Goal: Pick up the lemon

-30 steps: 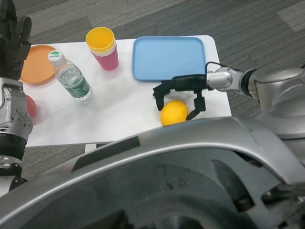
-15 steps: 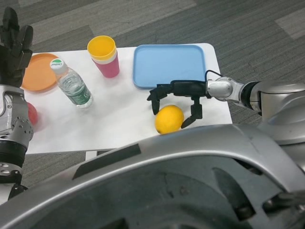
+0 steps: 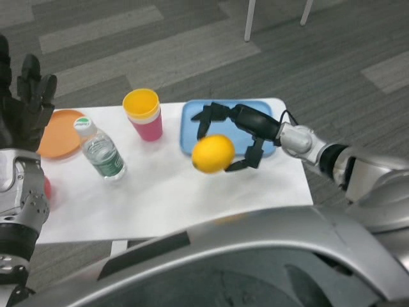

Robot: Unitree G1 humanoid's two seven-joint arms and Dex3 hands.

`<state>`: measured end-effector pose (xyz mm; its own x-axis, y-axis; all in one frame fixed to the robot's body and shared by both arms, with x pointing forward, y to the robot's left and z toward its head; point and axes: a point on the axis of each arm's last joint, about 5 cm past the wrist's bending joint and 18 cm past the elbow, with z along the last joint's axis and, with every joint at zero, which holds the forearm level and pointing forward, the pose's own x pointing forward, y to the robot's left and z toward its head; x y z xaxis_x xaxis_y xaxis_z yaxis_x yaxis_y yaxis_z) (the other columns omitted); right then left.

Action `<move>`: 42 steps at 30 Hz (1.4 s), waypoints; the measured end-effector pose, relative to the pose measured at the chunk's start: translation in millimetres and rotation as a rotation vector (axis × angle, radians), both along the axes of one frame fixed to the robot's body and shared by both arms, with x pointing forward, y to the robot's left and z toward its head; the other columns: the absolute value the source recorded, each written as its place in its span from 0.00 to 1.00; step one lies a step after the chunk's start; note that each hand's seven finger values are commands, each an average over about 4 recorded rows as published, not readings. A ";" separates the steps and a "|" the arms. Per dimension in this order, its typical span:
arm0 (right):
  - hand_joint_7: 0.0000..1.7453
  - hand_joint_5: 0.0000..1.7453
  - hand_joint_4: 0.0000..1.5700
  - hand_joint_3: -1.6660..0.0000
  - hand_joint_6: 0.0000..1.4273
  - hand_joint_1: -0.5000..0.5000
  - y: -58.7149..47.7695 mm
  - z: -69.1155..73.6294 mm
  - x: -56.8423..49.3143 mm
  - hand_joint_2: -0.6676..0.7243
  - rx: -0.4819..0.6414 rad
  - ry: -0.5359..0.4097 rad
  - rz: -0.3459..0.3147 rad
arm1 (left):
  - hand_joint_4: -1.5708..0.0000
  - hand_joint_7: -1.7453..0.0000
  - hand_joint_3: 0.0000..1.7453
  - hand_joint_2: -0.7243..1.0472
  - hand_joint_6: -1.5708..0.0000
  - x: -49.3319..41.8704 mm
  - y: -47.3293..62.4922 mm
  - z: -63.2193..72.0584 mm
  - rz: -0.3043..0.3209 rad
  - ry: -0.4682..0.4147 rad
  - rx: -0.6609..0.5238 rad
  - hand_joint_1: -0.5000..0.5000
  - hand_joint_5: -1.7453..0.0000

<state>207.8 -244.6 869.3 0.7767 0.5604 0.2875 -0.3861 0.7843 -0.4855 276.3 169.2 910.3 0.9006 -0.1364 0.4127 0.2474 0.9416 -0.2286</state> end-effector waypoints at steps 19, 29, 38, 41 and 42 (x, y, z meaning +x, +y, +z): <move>0.92 0.39 0.40 0.14 0.80 0.38 -29.1 23.8 18.9 0.27 0.221 -0.246 -0.468 | 1.00 0.92 0.05 1.00 1.00 -6.8 1.1 -12.1 0.127 -0.012 -0.059 0.04 0.88; 0.92 0.39 0.42 0.14 0.82 0.38 -33.2 25.0 20.1 0.23 0.249 -0.266 -0.539 | 1.00 0.92 0.05 1.00 1.00 -8.0 -4.3 -13.9 0.112 -0.011 -0.025 0.04 0.88; 0.92 0.39 0.44 0.14 0.82 0.38 -33.0 25.2 20.2 0.23 0.251 -0.268 -0.539 | 1.00 0.92 0.05 1.00 1.00 -8.1 -7.6 -14.3 0.091 -0.011 -0.003 0.04 0.88; 0.92 0.39 0.44 0.14 0.82 0.38 -32.7 25.5 20.3 0.23 0.253 -0.270 -0.538 | 1.00 0.92 0.05 1.00 1.00 -8.2 -9.3 -14.5 0.079 -0.010 0.007 0.04 0.88; 0.92 0.39 0.44 0.14 0.82 0.38 -32.6 25.6 20.3 0.23 0.254 -0.271 -0.538 | 1.00 0.92 0.05 1.00 1.00 -8.2 -9.9 -14.6 0.075 -0.009 0.011 0.04 0.88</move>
